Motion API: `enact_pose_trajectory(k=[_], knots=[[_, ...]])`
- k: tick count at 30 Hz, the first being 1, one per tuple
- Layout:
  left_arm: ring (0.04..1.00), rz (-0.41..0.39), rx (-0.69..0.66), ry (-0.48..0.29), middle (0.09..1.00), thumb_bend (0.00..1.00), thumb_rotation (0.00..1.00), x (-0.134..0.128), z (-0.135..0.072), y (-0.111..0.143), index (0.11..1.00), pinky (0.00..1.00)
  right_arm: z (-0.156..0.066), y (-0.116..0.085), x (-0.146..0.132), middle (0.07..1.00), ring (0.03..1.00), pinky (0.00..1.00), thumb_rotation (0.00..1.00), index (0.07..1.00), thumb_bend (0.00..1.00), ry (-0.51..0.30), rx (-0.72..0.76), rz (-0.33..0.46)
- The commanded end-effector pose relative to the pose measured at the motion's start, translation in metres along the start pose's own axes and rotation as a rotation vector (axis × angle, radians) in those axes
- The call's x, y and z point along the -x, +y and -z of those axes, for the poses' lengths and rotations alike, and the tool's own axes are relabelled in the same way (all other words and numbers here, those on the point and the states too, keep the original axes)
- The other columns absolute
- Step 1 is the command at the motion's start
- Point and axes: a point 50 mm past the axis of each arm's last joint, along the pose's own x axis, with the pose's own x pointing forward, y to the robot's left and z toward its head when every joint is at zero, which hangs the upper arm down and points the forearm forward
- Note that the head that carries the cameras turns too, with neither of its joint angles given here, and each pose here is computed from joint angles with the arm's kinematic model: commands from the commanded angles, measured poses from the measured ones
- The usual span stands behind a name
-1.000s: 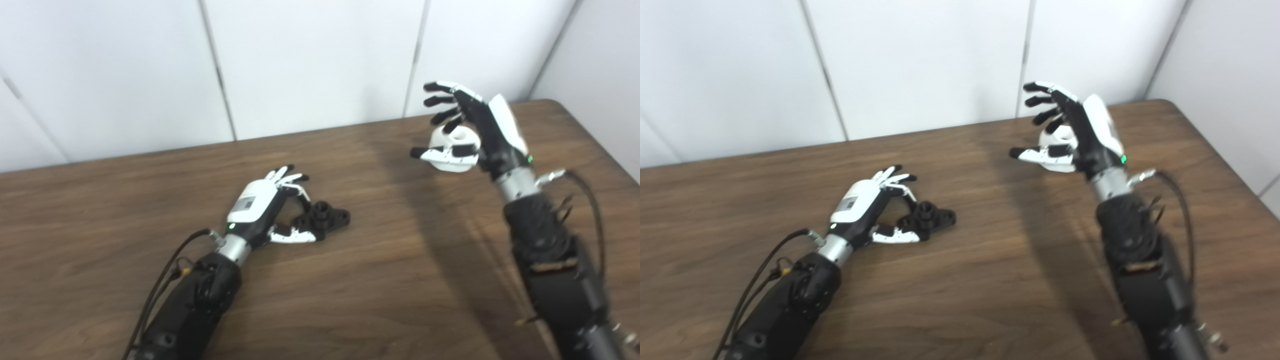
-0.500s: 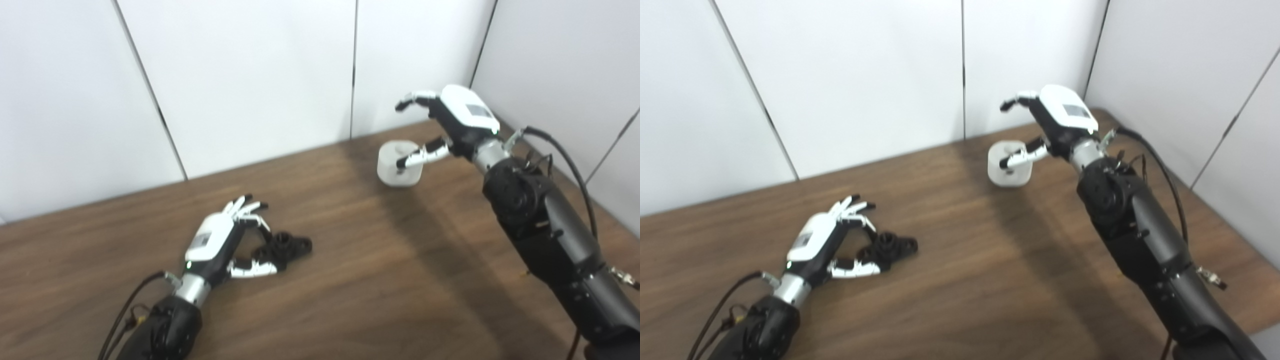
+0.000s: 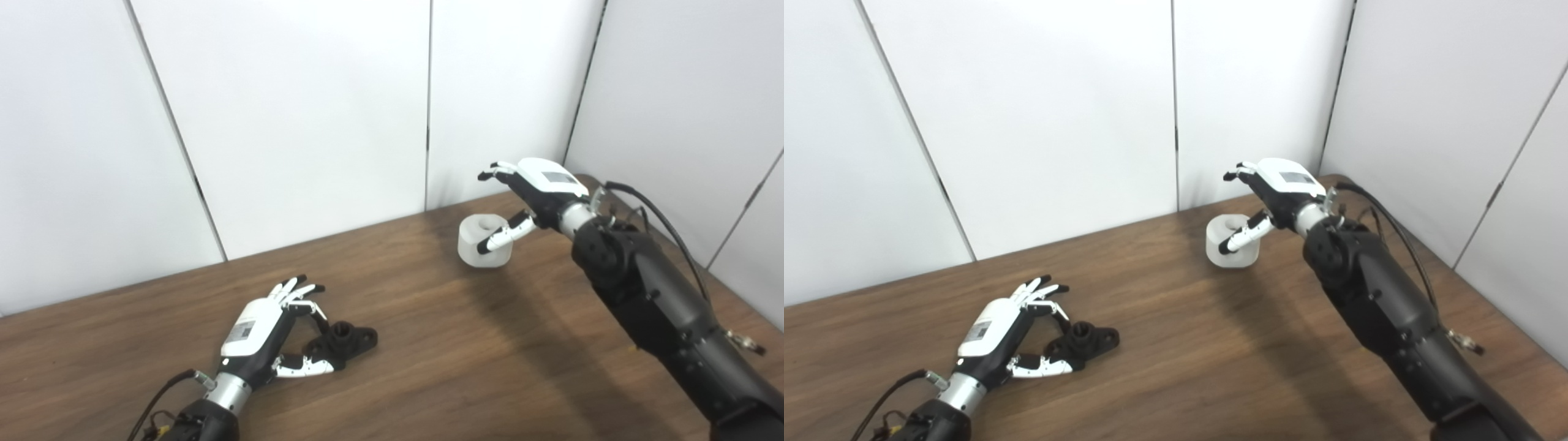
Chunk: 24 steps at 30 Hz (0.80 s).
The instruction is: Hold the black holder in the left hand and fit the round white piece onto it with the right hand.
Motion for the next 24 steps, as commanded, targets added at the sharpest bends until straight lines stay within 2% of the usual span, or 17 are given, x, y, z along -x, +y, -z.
enact_pose_trajectory(k=[1, 11, 17, 24], knots=[[0.984, 0.082, 0.043, 0.138, 0.878, 0.52, 0.07, 0.055, 0.030, -0.045, 0.475, 1.00, -0.001, -0.031, -0.009, 0.972, 0.941, 0.81, 0.37, 0.910, 0.99, 0.006, 0.032, 0.060], [0.982, 0.088, 0.040, 0.141, 0.879, 0.52, 0.07, 0.057, 0.031, -0.046, 0.475, 1.00, 0.000, -0.016, -0.023, 0.967, 0.939, 0.80, 0.34, 0.911, 1.00, 0.036, 0.062, -0.023], [0.989, 0.093, 0.042, 0.146, 0.883, 0.52, 0.08, 0.059, 0.031, -0.046, 0.475, 1.00, -0.001, -0.009, -0.027, 0.966, 0.941, 0.83, 0.32, 0.914, 1.00, 0.060, 0.083, -0.084], [0.982, 0.092, 0.047, 0.142, 0.879, 0.52, 0.07, 0.060, 0.031, -0.045, 0.475, 1.00, 0.003, 0.001, -0.031, 0.959, 0.935, 0.81, 0.29, 0.894, 1.00, 0.077, 0.098, -0.112]])
